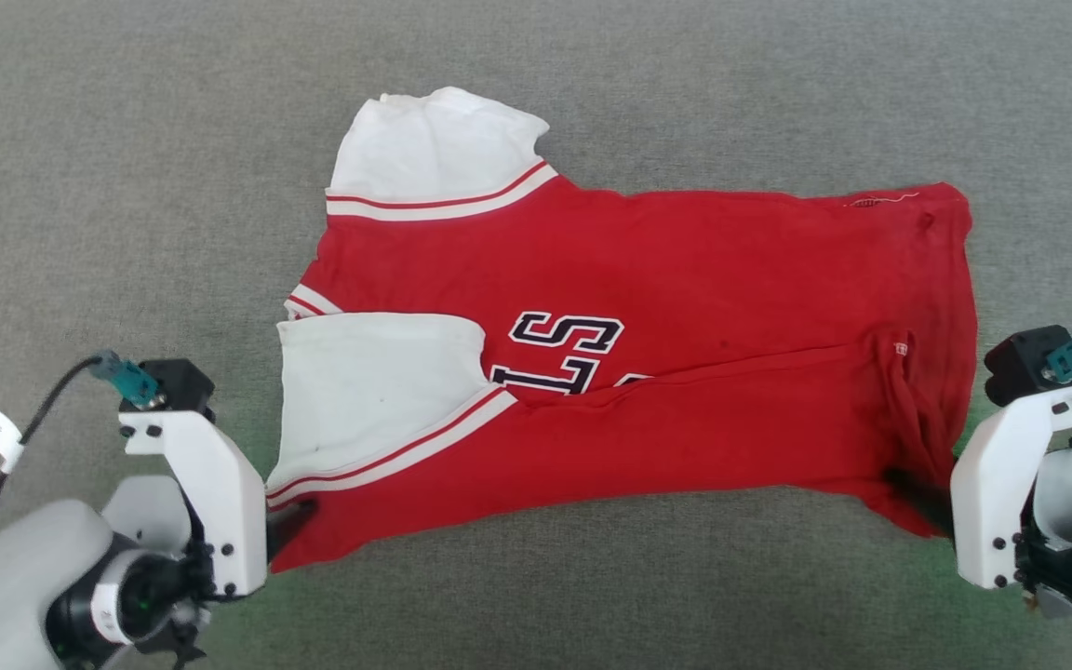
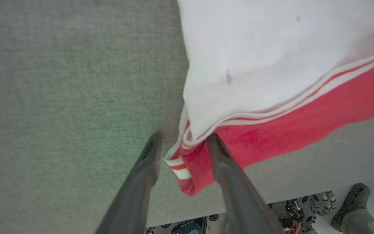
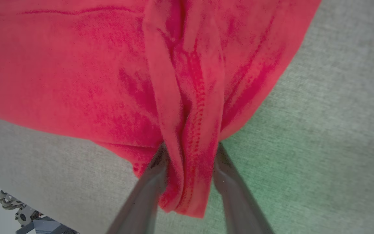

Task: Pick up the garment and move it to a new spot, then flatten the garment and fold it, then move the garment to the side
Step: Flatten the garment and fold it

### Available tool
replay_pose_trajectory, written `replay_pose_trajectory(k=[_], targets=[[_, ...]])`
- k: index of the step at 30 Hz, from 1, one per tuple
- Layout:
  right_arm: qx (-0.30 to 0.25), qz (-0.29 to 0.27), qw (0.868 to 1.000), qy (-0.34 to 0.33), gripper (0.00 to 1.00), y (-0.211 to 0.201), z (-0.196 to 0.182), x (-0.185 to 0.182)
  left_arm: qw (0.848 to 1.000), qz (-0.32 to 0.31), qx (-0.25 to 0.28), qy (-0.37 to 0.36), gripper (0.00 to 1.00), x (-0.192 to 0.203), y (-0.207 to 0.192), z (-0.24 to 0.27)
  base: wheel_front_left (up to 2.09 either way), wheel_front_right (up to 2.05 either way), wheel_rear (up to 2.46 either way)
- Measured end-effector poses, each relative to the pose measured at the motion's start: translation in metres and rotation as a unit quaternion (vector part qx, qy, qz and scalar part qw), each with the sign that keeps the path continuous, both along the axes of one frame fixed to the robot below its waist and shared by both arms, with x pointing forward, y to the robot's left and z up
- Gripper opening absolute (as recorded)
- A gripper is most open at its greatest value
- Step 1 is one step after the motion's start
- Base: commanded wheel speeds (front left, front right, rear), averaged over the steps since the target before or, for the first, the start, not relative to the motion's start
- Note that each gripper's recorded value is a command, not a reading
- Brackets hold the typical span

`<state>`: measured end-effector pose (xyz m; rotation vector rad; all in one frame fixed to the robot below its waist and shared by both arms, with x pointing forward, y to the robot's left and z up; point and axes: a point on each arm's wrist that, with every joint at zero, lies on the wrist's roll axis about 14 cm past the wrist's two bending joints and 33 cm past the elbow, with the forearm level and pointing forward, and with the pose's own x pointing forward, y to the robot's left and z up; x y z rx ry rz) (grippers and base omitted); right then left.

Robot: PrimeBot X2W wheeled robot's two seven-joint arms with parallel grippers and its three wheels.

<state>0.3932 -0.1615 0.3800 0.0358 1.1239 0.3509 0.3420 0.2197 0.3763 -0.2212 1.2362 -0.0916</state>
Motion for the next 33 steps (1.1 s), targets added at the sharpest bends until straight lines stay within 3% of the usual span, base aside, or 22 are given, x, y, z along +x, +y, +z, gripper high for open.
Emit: replay_pose_trajectory(k=[6,12,15,22,26,29,33], targets=[[0.011,-0.029,0.997,-0.076,1.00,-0.007,0.029,0.015,0.999,-0.017,0.021,-0.048,1.00,0.029,0.010,0.027,0.00,0.00,0.00],[0.032,-0.078,0.974,-0.209,1.00,-0.018,0.079,0.035,0.991,-0.055,0.043,-0.117,1.00,0.079,0.008,0.069,0.00,0.00,0.00],[0.041,-0.106,0.951,-0.287,1.00,-0.023,0.106,0.046,0.982,-0.082,0.046,-0.166,1.00,0.114,0.000,0.090,0.00,0.00,0.00],[0.044,-0.169,0.881,-0.439,1.00,-0.042,0.156,0.056,0.964,-0.131,0.053,-0.224,1.00,0.181,-0.019,0.108,0.00,0.00,0.00],[0.039,-0.182,0.858,-0.478,1.00,-0.046,0.161,0.052,0.960,-0.145,0.057,-0.233,1.00,0.215,-0.025,0.104,0.00,0.00,0.00],[0.037,-0.190,0.855,-0.481,1.00,-0.050,0.153,0.049,0.961,-0.150,0.061,-0.223,1.00,0.235,-0.028,0.091,0.00,0.00,0.00],[0.030,-0.200,0.863,-0.462,1.00,-0.054,0.133,0.047,0.967,-0.143,0.058,-0.203,1.00,0.259,-0.035,0.073,0.00,0.00,0.00]])
